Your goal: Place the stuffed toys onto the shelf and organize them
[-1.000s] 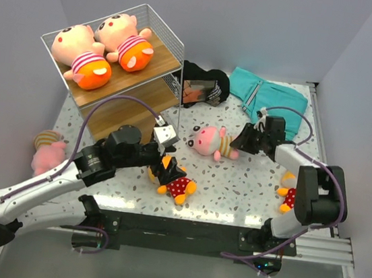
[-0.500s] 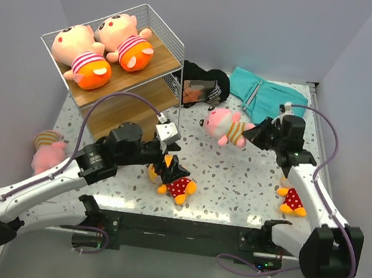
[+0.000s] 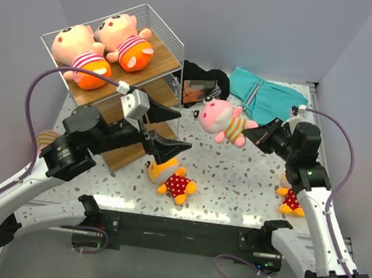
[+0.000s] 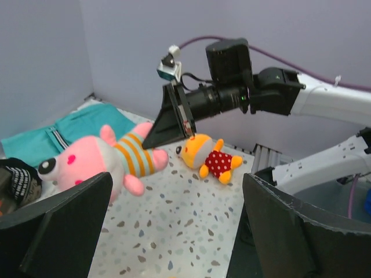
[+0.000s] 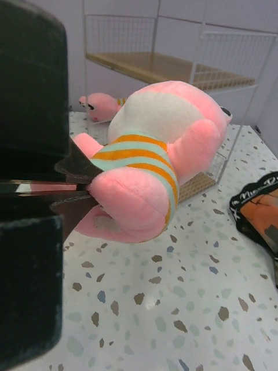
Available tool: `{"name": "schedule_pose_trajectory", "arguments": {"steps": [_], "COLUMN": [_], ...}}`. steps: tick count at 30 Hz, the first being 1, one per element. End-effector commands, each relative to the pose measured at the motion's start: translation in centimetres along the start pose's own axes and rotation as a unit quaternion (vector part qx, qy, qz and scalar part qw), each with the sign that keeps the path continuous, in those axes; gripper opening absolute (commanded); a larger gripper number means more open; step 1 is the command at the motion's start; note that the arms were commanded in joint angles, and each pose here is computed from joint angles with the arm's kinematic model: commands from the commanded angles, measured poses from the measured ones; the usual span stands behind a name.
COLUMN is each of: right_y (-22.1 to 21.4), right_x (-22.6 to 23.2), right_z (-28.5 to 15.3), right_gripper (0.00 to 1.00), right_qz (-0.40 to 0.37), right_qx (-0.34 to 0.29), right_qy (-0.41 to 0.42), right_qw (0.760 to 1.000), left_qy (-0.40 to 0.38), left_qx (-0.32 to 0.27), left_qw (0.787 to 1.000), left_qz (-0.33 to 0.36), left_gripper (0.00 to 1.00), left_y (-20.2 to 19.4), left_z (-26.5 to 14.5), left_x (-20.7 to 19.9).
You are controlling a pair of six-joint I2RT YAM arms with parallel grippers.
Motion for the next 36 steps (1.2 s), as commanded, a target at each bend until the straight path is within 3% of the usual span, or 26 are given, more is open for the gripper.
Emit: {"name": "schedule_pose_trajectory", "arguments": {"steps": [1, 8, 23, 36], "right_y": [-1.2, -5.0, -7.9, -11.7], "right_x": [4.7, 10.2, 15.2, 19.8], "right_z": [-0.5, -0.4, 2.1, 7.1], "right_gripper": [0.00, 0.00, 0.00, 0.00], "right_qz": [0.010, 0.004, 0.103, 0.177], "right_qx": [0.035, 0.077, 0.060, 0.034], "right_qy": [0.070, 0.133, 0.214, 0.203], "right_qw": [0.997, 0.988, 0.970, 0.962], "left_qy": [0.052, 0.056, 0.028, 0.026], "left_qx": [-0.076, -0.095, -0.113, -0.126], "left_qw": [0.996, 0.994, 0.993, 0.992], "left_qz": [0.020, 0.021, 0.013, 0.003], "left_gripper": [1.00, 1.00, 1.00, 1.00], "left_y": [4.9, 7.3, 7.5, 7.6], "left_z": [-1.2, -2.2, -3.1, -4.5], "left_x": [0.9, 0.6, -0.5, -1.0]}}
Point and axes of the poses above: each gripper's point midway between its finger pads, its own z axis out along the fingers, its own x axis along the line the jaws close on, y = z × x, the point moved 4 cm from there along -z, back along the fingers, and after that the axes turned 7 degrees about z, right-handed, at the moved point
